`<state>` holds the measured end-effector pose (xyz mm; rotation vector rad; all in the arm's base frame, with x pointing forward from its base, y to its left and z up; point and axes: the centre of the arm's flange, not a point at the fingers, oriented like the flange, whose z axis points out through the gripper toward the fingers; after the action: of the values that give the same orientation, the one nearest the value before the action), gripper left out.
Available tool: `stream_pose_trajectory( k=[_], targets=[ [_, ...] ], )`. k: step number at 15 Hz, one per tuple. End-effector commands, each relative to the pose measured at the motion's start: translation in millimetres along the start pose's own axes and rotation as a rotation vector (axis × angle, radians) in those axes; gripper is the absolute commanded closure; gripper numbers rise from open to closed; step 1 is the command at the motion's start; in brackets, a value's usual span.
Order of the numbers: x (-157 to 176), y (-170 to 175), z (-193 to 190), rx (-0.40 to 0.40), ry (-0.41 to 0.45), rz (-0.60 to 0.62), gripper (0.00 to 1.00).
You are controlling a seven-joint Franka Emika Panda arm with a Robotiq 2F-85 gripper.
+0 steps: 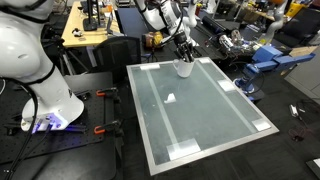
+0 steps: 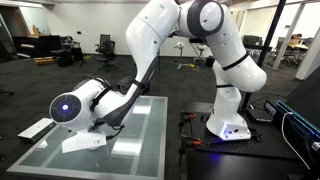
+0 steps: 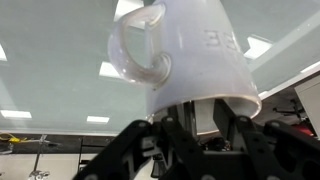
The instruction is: Remove the pen from the mug and put it on the table
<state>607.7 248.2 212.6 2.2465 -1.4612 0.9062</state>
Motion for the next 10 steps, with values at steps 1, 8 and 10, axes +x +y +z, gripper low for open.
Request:
stream_pose_trajectory(
  k=[1,8,10],
  targets=[
    [5.5,-4.9,2.5,0.008,-0.024,0.029,0.56],
    [11.0,-5.3,3.3,-0.002,-0.025,0.041,0.57],
    [13.2,-5.2,4.5,-0.005,-0.024,0.044,0.57]
  ],
)
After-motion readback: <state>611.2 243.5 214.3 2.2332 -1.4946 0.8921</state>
